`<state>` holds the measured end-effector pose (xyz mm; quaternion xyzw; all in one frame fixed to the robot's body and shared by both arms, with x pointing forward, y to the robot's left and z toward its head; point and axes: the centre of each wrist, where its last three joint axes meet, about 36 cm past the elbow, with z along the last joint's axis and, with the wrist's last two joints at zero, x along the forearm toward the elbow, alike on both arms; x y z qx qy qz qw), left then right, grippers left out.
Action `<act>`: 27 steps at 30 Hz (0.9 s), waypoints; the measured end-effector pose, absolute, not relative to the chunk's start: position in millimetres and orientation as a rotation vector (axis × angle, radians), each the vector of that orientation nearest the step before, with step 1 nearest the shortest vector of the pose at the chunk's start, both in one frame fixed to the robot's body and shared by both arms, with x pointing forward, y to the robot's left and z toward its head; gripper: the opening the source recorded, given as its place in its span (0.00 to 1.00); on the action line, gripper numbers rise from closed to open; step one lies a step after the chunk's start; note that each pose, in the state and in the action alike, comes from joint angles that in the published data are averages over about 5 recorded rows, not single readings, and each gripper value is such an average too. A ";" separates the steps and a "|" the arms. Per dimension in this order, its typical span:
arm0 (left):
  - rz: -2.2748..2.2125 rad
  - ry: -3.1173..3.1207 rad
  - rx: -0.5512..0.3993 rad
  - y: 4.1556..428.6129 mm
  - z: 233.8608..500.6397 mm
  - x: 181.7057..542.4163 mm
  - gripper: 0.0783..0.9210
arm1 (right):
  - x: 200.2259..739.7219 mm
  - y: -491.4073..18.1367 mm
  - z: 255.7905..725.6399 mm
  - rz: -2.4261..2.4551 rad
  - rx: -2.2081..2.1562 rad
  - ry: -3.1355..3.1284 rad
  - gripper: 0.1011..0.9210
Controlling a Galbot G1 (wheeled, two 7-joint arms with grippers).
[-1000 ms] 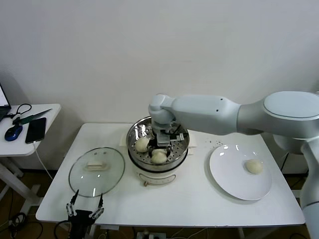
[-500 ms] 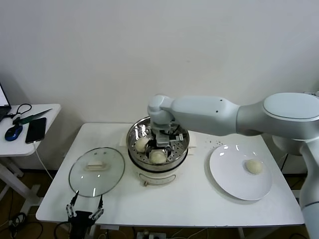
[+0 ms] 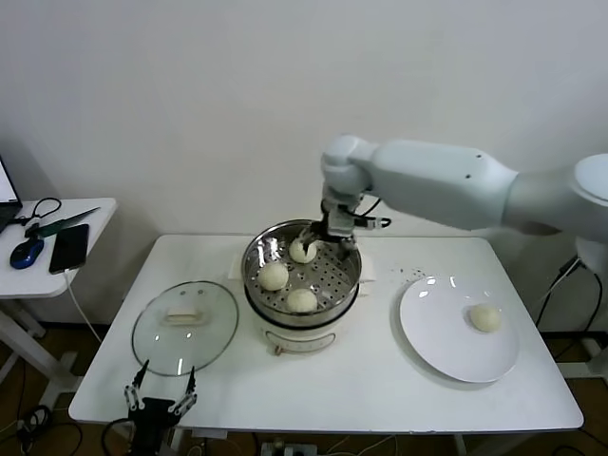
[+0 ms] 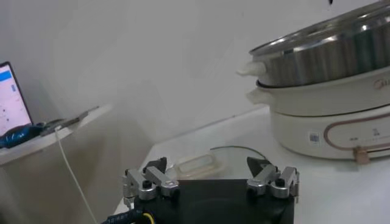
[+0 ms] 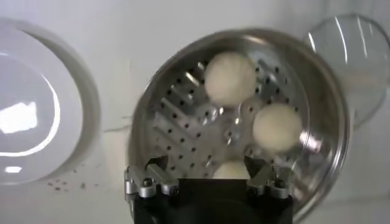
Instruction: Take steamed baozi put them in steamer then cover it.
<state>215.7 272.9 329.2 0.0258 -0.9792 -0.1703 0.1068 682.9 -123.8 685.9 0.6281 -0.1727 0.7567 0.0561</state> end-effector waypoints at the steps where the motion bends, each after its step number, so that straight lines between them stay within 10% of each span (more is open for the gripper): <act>1: -0.501 -2.885 0.076 272.8 329.4 216.3 0.88 | 684.2 -137.8 688.0 2.265 1.875 -0.584 0.88; 27: -0.488 -2.888 0.081 273.0 329.4 226.3 0.88 | 636.4 -448.5 554.4 1.393 1.261 -1.289 0.88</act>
